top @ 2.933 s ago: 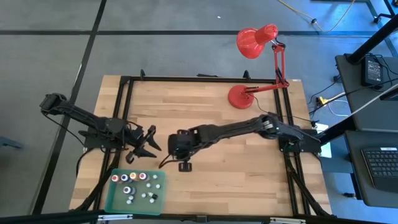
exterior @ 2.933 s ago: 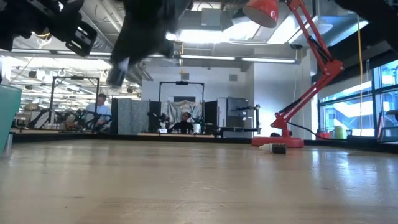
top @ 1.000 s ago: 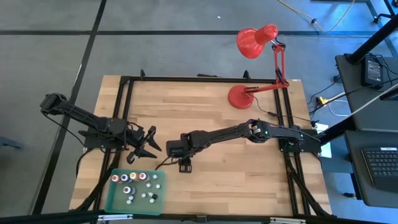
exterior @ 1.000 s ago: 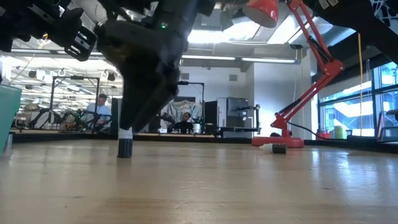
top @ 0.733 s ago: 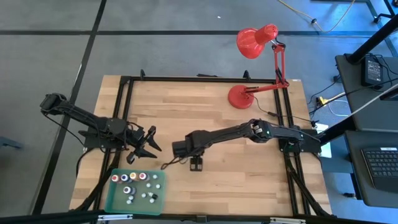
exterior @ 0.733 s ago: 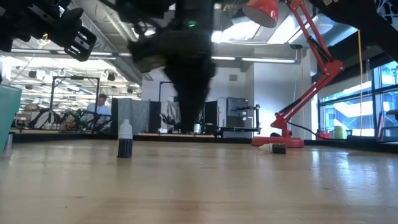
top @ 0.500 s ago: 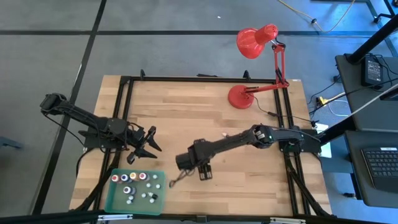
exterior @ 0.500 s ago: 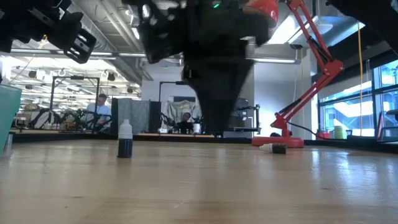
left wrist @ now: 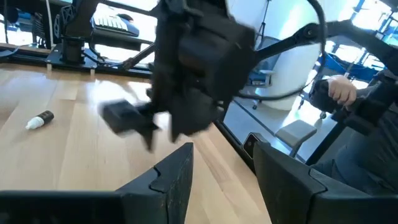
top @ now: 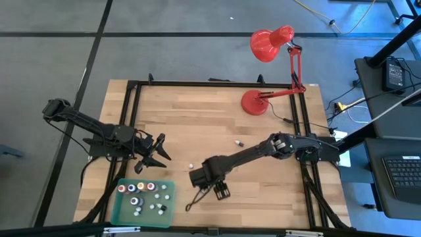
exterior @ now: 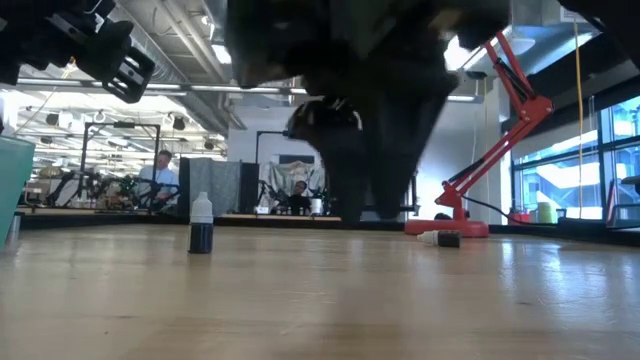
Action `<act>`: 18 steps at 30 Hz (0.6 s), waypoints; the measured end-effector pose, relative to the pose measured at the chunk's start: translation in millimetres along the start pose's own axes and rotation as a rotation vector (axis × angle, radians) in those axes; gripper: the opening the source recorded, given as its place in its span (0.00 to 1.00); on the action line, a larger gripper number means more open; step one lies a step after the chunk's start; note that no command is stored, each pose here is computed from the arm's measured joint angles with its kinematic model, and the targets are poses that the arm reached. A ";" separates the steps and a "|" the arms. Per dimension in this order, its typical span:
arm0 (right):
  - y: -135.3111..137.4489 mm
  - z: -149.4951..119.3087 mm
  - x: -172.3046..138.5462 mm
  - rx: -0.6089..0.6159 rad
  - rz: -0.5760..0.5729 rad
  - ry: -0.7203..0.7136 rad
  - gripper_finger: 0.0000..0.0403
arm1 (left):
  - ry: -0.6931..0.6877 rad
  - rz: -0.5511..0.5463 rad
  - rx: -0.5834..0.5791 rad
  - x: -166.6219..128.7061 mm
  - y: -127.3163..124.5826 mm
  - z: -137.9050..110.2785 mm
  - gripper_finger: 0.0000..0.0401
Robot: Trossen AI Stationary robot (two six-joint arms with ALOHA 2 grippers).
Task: Pick & Place food coloring
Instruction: Put the black food coloring into the blue bin
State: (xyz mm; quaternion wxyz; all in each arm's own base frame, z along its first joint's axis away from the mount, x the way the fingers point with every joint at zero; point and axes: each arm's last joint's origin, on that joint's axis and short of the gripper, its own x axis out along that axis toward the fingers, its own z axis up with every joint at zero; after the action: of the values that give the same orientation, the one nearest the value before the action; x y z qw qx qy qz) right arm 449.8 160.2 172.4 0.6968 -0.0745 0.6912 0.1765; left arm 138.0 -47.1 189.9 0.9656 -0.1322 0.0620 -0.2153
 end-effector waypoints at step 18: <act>20.7 -150.3 -26.6 0.223 -0.205 -0.605 0.56 | -0.005 0.013 0.016 2.0 0.4 1.3 0.41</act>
State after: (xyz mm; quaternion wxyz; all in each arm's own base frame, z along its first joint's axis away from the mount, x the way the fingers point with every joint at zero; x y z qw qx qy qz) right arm 302.2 123.3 196.5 0.8884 -0.0110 0.4569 0.0432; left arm 140.2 -47.3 190.9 0.9682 -0.1247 0.0588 -0.2090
